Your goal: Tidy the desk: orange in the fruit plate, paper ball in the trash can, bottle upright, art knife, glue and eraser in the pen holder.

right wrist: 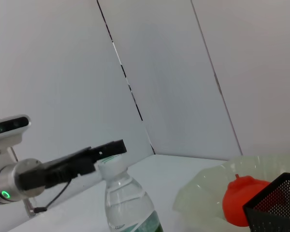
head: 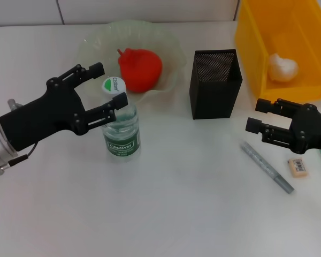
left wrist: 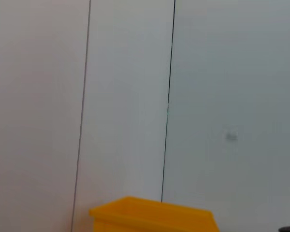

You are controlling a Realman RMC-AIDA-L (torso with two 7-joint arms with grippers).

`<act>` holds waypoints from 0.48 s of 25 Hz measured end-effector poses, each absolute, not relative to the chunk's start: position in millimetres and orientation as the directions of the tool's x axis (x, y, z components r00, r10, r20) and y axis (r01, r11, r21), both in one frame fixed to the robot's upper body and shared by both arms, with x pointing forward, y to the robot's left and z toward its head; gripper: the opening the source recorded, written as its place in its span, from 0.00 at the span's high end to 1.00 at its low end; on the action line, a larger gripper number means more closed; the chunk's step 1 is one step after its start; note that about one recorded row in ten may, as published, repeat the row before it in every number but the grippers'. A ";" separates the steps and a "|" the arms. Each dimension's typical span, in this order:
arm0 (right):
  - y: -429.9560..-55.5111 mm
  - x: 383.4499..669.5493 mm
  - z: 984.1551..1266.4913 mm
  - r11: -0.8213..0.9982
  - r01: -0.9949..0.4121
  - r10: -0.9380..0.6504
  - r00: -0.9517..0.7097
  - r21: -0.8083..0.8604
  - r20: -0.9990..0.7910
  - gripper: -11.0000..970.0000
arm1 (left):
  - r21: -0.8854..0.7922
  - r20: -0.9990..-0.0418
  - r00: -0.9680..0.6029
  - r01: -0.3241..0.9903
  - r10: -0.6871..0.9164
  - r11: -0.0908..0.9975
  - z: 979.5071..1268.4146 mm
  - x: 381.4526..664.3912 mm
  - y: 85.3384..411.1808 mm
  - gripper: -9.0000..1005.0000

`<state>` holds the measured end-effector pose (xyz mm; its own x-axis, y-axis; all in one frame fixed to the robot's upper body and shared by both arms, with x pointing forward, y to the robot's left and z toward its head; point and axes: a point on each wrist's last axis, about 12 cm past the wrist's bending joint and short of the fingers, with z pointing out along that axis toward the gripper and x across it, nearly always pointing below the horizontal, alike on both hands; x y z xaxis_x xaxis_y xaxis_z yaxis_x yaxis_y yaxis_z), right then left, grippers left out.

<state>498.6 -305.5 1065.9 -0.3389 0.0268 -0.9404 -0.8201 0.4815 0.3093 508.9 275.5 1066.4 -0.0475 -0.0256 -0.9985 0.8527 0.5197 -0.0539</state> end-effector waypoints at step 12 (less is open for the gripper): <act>-305.7 499.0 1067.2 0.480 -0.821 0.034 -0.334 0.309 -0.942 0.30 | -0.126 -0.971 -0.072 0.965 -0.229 0.229 1110.6 478.2 307.3 0.16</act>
<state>499.0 -305.7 1067.2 -0.3342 0.0337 -0.9419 -0.8215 0.4795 0.3086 478.2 307.3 1110.6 -0.0721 -0.2288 -0.9708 0.9654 0.2287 -0.1256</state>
